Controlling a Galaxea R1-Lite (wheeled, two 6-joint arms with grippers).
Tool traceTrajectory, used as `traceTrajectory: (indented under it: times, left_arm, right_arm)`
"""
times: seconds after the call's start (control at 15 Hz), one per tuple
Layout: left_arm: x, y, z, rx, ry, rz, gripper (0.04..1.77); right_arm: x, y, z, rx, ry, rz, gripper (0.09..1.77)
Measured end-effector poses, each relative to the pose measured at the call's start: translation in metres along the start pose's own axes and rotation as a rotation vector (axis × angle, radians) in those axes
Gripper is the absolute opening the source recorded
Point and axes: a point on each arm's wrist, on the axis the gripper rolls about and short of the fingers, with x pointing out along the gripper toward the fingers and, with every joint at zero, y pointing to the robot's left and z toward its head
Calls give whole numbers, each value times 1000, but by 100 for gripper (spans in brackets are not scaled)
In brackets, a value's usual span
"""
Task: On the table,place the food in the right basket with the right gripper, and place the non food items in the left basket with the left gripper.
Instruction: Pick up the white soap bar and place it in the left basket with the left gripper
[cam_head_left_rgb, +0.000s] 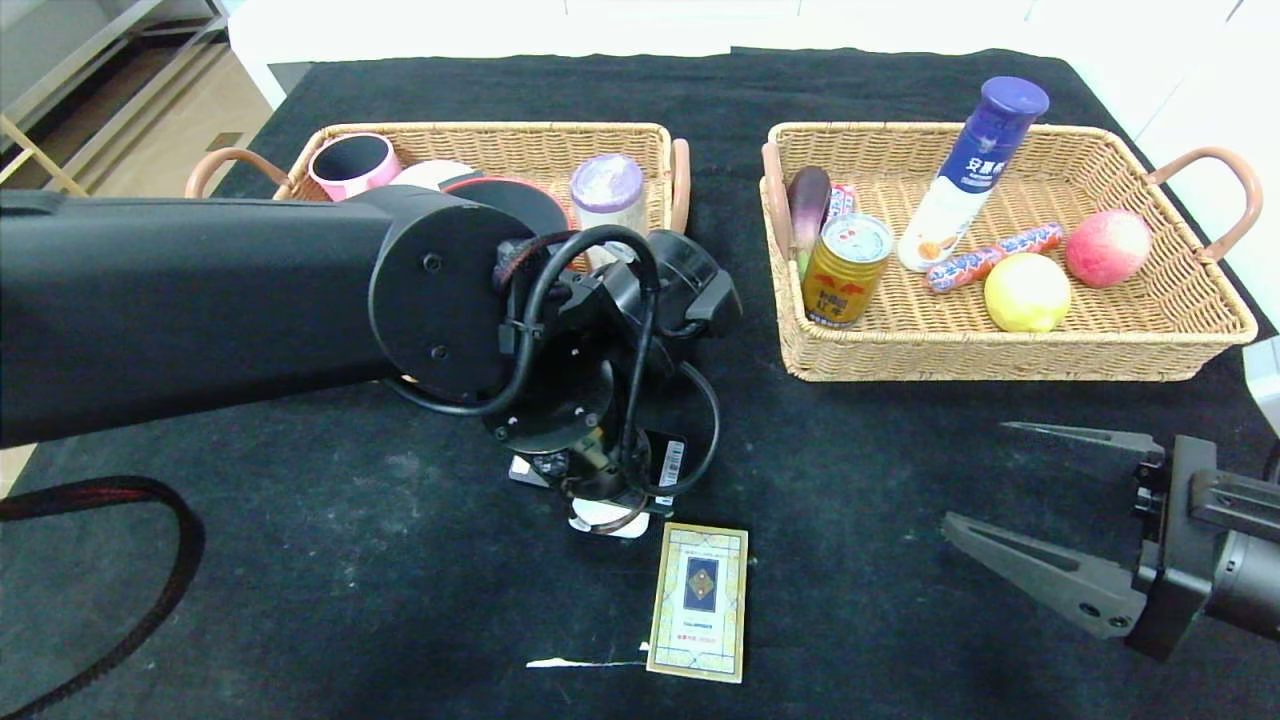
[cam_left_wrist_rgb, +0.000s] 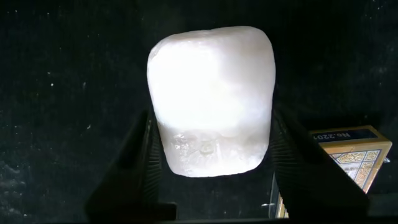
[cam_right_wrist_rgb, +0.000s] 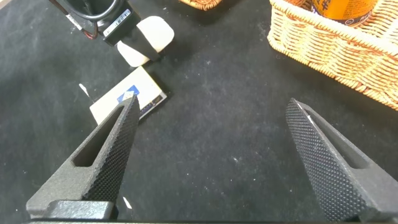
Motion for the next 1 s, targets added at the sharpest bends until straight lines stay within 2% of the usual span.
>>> traceTrajectory:
  times: [1.0]
  left_arm:
    - [-1, 6, 2, -30, 0, 7, 102]
  right_arm:
    - [1, 0, -2, 4, 8, 4, 171]
